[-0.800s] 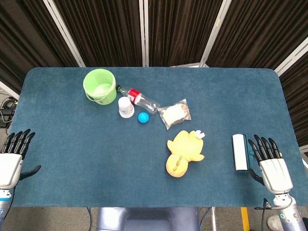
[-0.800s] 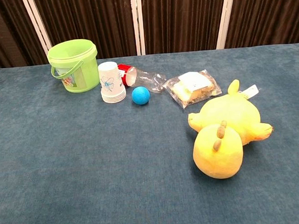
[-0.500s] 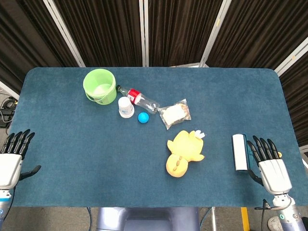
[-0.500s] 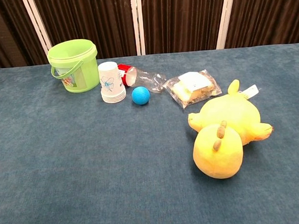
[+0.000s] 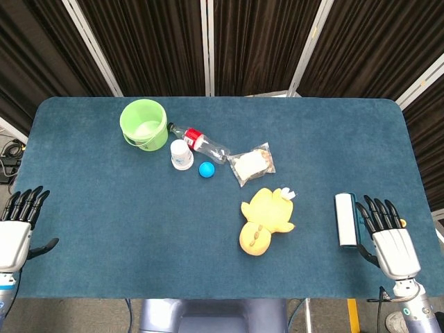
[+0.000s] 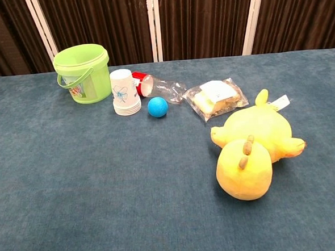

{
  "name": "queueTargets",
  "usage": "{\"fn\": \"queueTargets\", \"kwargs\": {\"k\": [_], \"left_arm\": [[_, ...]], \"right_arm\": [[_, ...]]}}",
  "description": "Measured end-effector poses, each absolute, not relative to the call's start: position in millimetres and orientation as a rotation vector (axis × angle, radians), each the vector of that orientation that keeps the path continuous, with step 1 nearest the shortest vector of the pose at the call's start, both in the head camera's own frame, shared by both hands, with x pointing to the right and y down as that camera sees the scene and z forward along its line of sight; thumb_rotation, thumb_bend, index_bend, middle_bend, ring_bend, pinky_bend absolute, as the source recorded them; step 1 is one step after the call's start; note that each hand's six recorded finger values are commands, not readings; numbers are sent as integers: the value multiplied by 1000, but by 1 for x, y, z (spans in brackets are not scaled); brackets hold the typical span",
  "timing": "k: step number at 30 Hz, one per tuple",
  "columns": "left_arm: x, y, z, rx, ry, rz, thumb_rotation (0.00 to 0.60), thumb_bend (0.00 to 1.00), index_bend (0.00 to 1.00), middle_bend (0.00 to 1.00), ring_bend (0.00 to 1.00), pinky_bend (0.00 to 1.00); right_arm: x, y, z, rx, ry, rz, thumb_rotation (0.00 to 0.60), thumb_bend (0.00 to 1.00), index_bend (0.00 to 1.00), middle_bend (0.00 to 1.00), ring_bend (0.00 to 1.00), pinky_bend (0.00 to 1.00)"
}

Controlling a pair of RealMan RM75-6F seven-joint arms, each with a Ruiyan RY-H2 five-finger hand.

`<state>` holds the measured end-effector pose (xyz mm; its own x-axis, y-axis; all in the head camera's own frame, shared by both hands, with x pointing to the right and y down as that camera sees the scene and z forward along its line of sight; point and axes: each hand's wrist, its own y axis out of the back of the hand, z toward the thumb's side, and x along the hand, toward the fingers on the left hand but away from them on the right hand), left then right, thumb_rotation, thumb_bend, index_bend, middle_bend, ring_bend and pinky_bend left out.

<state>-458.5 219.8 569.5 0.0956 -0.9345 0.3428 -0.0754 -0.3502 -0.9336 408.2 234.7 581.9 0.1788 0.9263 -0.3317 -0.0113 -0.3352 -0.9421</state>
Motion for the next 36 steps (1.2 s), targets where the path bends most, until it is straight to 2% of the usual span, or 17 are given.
{"fn": "queueTargets", "kwargs": {"k": [4, 9, 18, 21, 26, 32, 36], "left_arm": [[-459, 220, 571, -1575, 1022, -1362, 600, 129, 0, 0, 0, 0], [-460, 219, 572, -1572, 1026, -1368, 600, 130, 0, 0, 0, 0], [-464, 215, 576, -1551, 1037, -1387, 600, 132, 0, 0, 0, 0], [-465, 214, 580, -1546, 1029, -1404, 600, 133, 0, 0, 0, 0], [-470, 210, 588, -1531, 1025, -1440, 600, 134, 0, 0, 0, 0], [-475, 206, 590, -1515, 1041, -1449, 600, 134, 0, 0, 0, 0], [-476, 207, 591, -1515, 1043, -1451, 600, 134, 0, 0, 0, 0]], "right_arm": [[406, 234, 581, -1556, -902, 1287, 600, 391, 0, 0, 0, 0], [405, 231, 583, -1569, -882, 1264, 600, 572, 0, 0, 0, 0], [402, 212, 593, -1613, -814, 1190, 600, 730, 0, 0, 0, 0], [396, 202, 595, -1630, -776, 1134, 600, 747, 0, 0, 0, 0], [378, 183, 601, -1670, -700, 1014, 600, 721, 0, 0, 0, 0], [337, 171, 618, -1717, -551, 870, 600, 929, 0, 0, 0, 0], [319, 174, 629, -1780, -529, 834, 600, 975, 0, 0, 0, 0]]}}
